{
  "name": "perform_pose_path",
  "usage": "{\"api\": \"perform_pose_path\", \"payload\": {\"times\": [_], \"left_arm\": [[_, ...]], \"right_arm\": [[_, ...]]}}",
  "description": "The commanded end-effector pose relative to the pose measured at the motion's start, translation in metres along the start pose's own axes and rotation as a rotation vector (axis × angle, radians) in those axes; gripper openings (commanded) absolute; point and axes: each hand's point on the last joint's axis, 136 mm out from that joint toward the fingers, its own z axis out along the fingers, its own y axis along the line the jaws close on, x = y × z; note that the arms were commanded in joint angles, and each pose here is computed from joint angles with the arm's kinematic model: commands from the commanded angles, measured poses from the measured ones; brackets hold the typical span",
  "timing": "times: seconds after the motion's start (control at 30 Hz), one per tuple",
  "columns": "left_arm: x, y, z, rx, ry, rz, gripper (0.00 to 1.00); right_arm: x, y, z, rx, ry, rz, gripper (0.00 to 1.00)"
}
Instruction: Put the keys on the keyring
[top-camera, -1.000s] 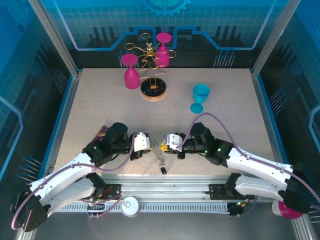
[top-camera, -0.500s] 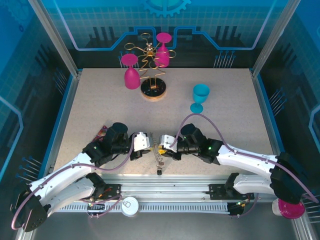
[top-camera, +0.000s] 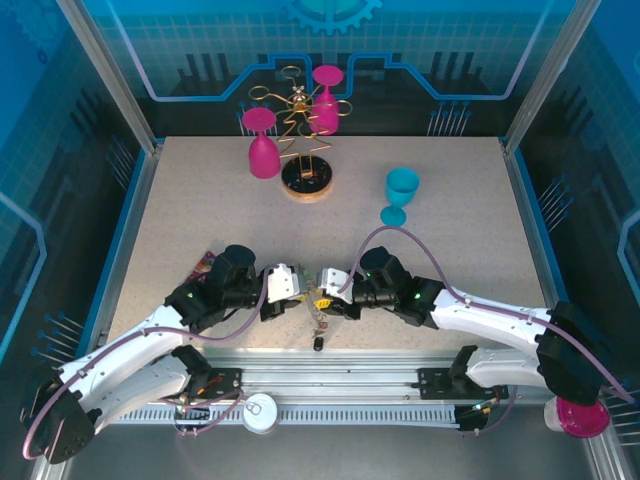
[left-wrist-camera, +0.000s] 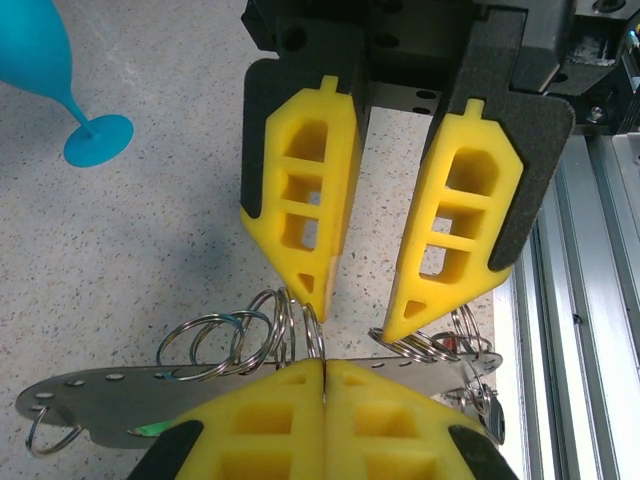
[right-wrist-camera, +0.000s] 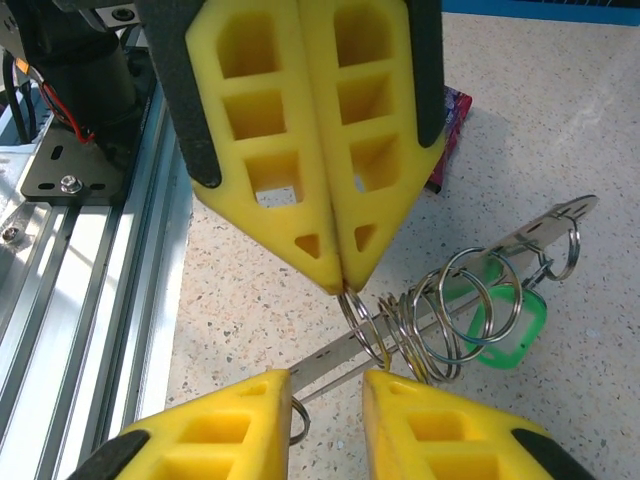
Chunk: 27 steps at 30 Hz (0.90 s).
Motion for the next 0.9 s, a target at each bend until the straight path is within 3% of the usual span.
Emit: {"api": "perform_pose_path", "payload": {"times": [0.0,0.3,0.63,0.8,0.83,0.87], "left_arm": [[-0.021,-0.003,-0.004,0.024,-0.062,0.024,0.0],[-0.016,0.008,-0.003,-0.043,-0.031,0.04,0.0],[-0.014,0.006,-0.001,-0.032,-0.027,0.025,0.0],[-0.012,0.037,0.001,-0.188,-0.025,-0.139,0.0],[-0.012,0.044,0.0,-0.231,-0.029,-0.196,0.08],[-0.01,0.058,-0.003,-0.303,-0.028,-0.278,0.22]], "right_arm": [[-0.015,-0.006,0.0,0.019,-0.049,-0.011,0.28],[0.002,-0.008,-0.003,0.035,0.027,-0.002,0.28],[-0.004,-0.006,0.004,0.004,-0.003,0.011,0.29],[0.007,-0.02,0.001,0.068,0.013,0.079,0.29],[0.009,-0.021,0.0,0.075,0.018,0.09,0.29],[0.012,-0.022,-0.002,0.081,0.025,0.098,0.29]]}}
